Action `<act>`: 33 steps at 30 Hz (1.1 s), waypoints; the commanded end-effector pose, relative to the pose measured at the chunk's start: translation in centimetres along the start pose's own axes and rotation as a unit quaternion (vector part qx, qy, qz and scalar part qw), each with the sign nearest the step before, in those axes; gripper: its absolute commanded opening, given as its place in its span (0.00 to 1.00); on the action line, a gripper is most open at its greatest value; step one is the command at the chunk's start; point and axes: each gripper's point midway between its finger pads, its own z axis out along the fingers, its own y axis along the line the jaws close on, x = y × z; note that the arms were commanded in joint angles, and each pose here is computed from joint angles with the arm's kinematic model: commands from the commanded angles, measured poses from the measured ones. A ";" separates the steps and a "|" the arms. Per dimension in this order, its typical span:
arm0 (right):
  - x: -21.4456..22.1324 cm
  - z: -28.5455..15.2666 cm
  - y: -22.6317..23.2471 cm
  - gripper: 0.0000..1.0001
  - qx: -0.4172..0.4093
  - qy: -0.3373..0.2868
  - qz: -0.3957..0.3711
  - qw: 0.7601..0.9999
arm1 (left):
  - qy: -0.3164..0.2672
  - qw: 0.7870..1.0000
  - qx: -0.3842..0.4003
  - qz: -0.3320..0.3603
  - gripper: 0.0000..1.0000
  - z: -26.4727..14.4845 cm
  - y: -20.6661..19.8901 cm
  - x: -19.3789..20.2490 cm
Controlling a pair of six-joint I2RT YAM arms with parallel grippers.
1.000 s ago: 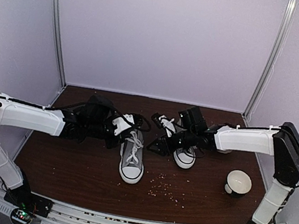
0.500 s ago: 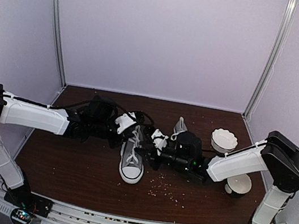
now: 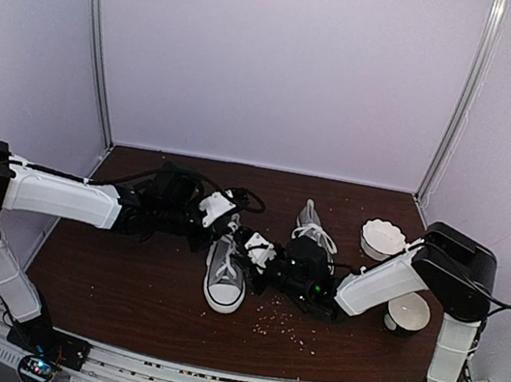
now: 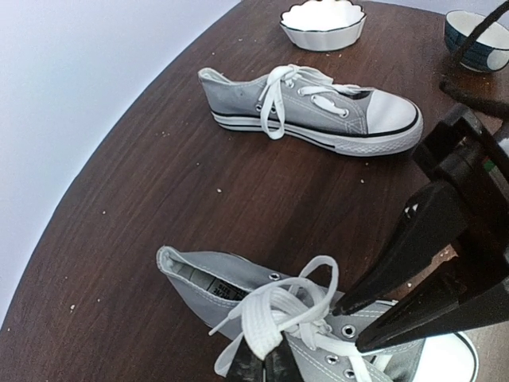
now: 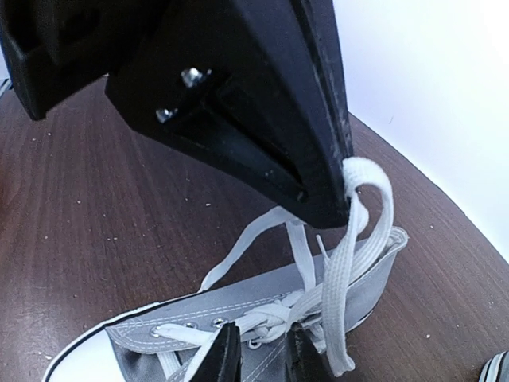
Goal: Tie the shoes
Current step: Cross the shoelace.
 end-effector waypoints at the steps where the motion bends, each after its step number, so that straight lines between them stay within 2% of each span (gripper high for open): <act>1: -1.5 -0.1 -0.8 0.20 0.037 -0.022 -0.014 0.999 | -0.029 1.000 -0.004 -0.008 0.00 0.1 0.9 -1.9; 12: -0.2 0.8 -1.7 0.19 0.071 -0.001 -0.009 0.997 | -0.031 0.999 0.002 -0.008 0.00 0.0 0.8 -2.1; 22: 0.6 2.0 -1.9 0.19 0.070 0.026 -0.023 0.997 | -0.030 1.000 0.003 -0.008 0.00 0.2 0.8 -2.0; 26: 0.7 2.2 -1.9 0.17 0.066 0.030 -0.023 0.997 | -0.032 0.999 0.003 -0.008 0.00 0.1 0.8 -2.1; 31: 1.2 2.7 -2.2 0.22 0.070 0.043 -0.015 0.997 | -0.036 0.999 0.001 -0.009 0.00 -0.2 0.9 -2.3; 33: 1.1 2.8 -2.2 0.18 0.068 0.043 -0.013 0.997 | -0.037 0.999 0.001 -0.009 0.00 -0.2 0.9 -2.3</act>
